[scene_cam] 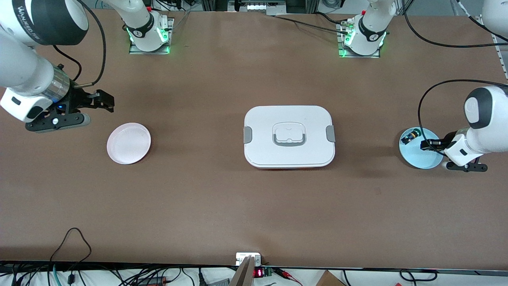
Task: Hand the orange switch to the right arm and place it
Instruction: 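Close the left gripper on the switch while the right gripper advances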
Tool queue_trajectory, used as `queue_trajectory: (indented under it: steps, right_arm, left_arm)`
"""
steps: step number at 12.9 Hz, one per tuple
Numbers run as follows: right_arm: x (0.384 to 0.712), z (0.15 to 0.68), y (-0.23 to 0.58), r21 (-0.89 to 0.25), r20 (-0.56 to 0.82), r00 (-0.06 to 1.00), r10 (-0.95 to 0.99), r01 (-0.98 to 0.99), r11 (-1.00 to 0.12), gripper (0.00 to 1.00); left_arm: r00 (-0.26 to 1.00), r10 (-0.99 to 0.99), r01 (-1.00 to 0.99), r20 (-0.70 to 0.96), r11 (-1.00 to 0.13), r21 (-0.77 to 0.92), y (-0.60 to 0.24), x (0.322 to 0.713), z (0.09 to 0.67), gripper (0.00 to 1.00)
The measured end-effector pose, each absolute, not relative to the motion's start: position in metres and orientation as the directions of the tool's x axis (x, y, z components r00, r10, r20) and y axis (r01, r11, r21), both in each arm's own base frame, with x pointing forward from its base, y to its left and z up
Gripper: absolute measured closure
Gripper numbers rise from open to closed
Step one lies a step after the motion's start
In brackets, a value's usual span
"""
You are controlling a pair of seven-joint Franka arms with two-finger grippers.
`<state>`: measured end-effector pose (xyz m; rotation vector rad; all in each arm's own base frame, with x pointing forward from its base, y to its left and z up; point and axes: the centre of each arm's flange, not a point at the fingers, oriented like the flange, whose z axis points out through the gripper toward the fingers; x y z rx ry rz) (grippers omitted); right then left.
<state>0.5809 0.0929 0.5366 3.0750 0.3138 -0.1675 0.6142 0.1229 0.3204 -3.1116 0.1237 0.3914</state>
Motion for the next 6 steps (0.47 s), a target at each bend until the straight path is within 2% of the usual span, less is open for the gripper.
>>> queue_trajectory:
  steps: [3,6]
  right_arm:
    - [0.582,0.527,0.105,0.006,-0.126,0.970,0.210,0.212,-0.977,0.00]
    - [0.585,0.511,0.117,-0.065,-0.151,0.966,0.210,0.202,-0.977,0.00]
  left_arm:
    - [0.944,-0.160,-0.133,-0.287,-0.985,0.110,0.066,0.626,0.365,0.27]
    - [0.951,-0.203,-0.122,-0.231,-0.939,0.322,0.032,0.633,0.387,0.27]
